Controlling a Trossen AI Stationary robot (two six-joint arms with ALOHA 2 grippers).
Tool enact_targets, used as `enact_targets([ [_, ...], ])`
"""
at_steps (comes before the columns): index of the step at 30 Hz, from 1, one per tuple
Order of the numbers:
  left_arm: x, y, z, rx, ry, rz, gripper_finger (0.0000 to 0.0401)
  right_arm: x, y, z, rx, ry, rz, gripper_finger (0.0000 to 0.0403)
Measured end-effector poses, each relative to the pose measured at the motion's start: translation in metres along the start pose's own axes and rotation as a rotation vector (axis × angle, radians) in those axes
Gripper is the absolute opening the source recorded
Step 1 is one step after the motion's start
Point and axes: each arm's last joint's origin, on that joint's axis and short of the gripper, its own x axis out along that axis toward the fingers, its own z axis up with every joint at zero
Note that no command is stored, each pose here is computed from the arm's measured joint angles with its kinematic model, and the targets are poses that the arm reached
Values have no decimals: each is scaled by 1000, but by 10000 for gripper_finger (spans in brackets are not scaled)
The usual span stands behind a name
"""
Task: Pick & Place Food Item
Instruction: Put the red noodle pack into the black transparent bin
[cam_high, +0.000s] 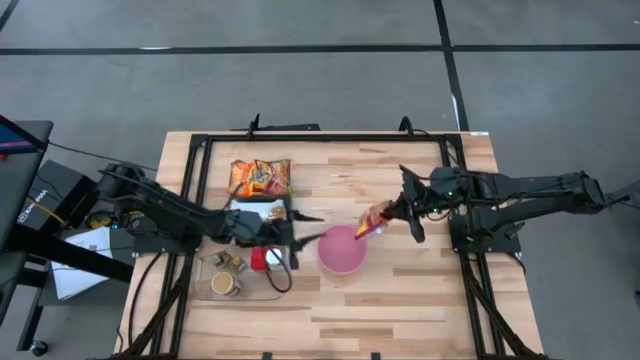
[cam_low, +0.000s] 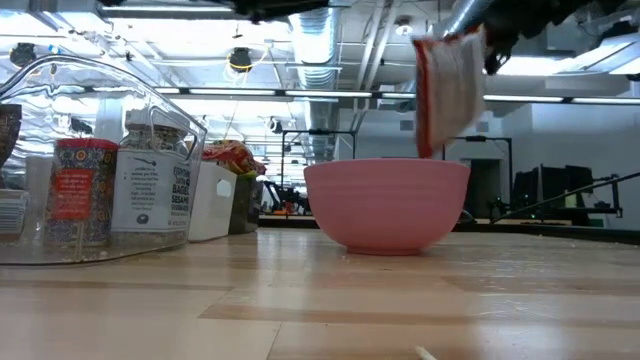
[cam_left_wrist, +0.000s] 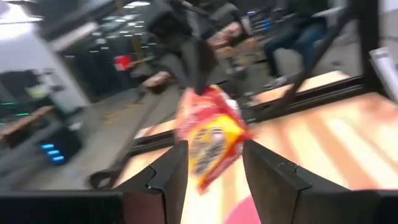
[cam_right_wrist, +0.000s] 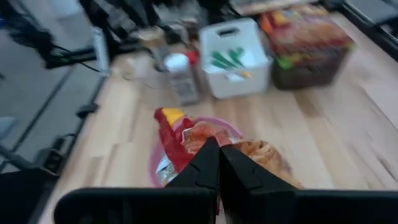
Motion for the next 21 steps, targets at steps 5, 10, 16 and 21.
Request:
enact_targets([
  [5,36,-11,3,-84,-17,-109,176,0,17,2,-58,-39,89,0],
  [10,59,-13,11,-202,-55,-193,220,-1,31,-1,-101,-31,158,0],
  [16,75,-21,8,-267,-46,-244,255,-2,44,0,-155,-70,201,0],
  [21,89,-26,4,-290,-28,-241,254,-4,51,3,-197,-120,234,0],
])
